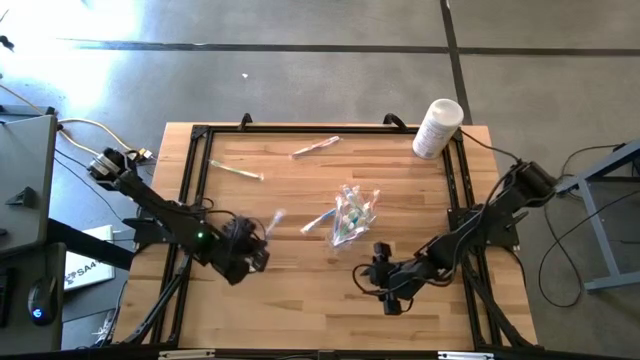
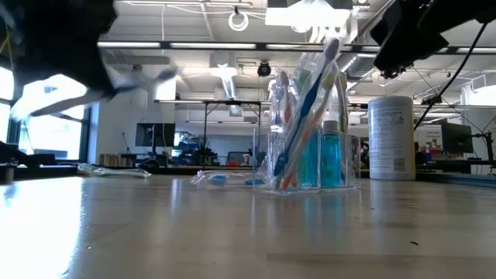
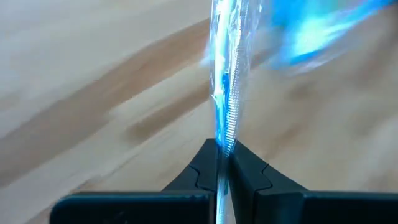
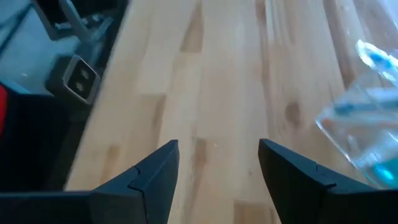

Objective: Pick & Place toothbrushing station
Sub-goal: Put the blue toothbrush into the transparent organizer

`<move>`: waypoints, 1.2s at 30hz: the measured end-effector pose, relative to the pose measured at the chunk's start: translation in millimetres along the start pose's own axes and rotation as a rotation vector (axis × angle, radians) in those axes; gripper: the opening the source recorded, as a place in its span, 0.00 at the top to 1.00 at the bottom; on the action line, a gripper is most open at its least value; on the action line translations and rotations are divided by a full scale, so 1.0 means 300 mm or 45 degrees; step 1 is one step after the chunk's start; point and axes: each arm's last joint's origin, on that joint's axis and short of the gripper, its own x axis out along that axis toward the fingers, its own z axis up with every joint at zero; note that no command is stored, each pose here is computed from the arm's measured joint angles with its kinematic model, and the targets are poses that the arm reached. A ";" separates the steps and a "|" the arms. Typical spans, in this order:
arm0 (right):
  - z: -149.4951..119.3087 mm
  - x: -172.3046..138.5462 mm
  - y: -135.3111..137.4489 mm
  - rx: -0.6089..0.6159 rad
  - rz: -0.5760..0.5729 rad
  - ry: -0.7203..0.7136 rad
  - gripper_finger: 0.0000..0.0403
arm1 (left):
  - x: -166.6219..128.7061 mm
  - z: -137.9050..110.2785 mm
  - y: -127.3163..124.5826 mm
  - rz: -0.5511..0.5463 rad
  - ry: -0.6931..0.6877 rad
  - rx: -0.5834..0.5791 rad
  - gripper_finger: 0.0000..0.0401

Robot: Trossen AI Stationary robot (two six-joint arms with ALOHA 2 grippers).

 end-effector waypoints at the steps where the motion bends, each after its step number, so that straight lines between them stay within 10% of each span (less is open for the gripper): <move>1: 0.004 0.003 0.001 -0.008 0.005 -0.016 0.47 | -0.011 0.006 -0.038 -0.064 -0.047 0.029 0.98; 14: 0.107 -0.021 0.039 -0.183 0.103 -0.426 0.47 | 0.033 -0.026 -0.345 -0.701 -0.421 0.585 0.99; 36: 0.173 0.001 -0.054 -0.140 0.020 -0.540 0.47 | 0.262 -0.023 -0.402 -0.740 -0.513 0.855 0.99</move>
